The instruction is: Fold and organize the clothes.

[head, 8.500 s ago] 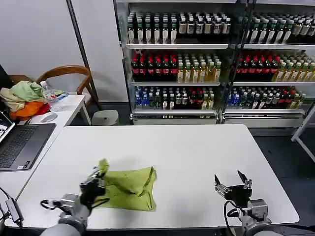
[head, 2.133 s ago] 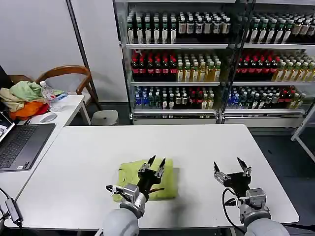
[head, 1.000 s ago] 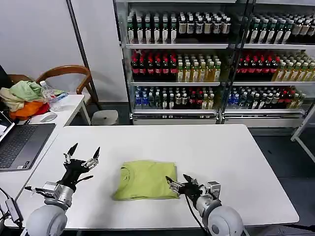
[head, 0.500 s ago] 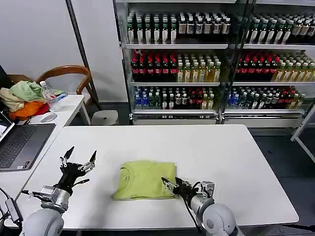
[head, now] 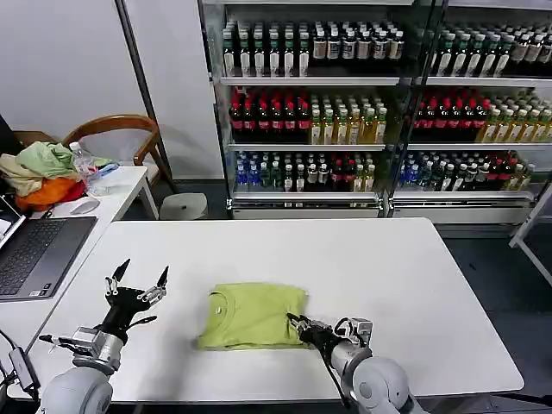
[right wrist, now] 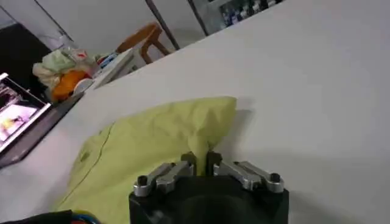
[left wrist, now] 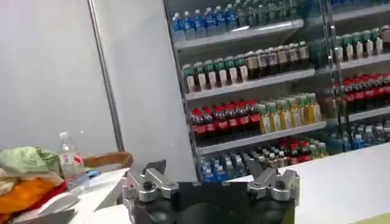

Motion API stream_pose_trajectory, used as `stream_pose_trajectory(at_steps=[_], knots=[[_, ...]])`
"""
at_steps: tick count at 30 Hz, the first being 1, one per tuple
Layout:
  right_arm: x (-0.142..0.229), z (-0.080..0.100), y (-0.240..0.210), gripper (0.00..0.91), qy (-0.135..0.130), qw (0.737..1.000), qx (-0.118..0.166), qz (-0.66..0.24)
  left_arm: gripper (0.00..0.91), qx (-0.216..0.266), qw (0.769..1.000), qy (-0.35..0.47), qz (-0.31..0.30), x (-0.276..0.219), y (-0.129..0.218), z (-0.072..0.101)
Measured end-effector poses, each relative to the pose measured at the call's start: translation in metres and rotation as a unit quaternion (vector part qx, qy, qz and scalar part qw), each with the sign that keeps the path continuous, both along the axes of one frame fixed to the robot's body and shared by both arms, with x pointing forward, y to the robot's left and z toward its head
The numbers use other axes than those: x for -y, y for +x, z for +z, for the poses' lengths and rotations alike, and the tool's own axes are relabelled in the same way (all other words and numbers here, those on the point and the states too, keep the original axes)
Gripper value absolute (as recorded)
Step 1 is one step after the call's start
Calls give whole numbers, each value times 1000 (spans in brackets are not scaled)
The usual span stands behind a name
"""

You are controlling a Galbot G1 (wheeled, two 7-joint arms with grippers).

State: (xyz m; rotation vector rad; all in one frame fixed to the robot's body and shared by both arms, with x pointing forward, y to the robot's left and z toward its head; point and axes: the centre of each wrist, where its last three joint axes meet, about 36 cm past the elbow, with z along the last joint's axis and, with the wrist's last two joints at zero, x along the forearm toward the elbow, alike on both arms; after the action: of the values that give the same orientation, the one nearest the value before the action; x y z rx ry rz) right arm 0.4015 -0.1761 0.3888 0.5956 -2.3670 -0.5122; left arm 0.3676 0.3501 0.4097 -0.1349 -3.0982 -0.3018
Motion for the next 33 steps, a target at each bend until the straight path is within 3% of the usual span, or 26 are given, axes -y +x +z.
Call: stream_pose_trajectory(at_steps=[15, 33], knots=[[24, 6, 21, 0, -32, 998, 28, -37, 907, 2, 1000, 3, 1, -3, -1, -2], [42, 0, 46, 0, -58, 995, 58, -56, 907, 0, 1000, 8, -4, -2, -5, 1]])
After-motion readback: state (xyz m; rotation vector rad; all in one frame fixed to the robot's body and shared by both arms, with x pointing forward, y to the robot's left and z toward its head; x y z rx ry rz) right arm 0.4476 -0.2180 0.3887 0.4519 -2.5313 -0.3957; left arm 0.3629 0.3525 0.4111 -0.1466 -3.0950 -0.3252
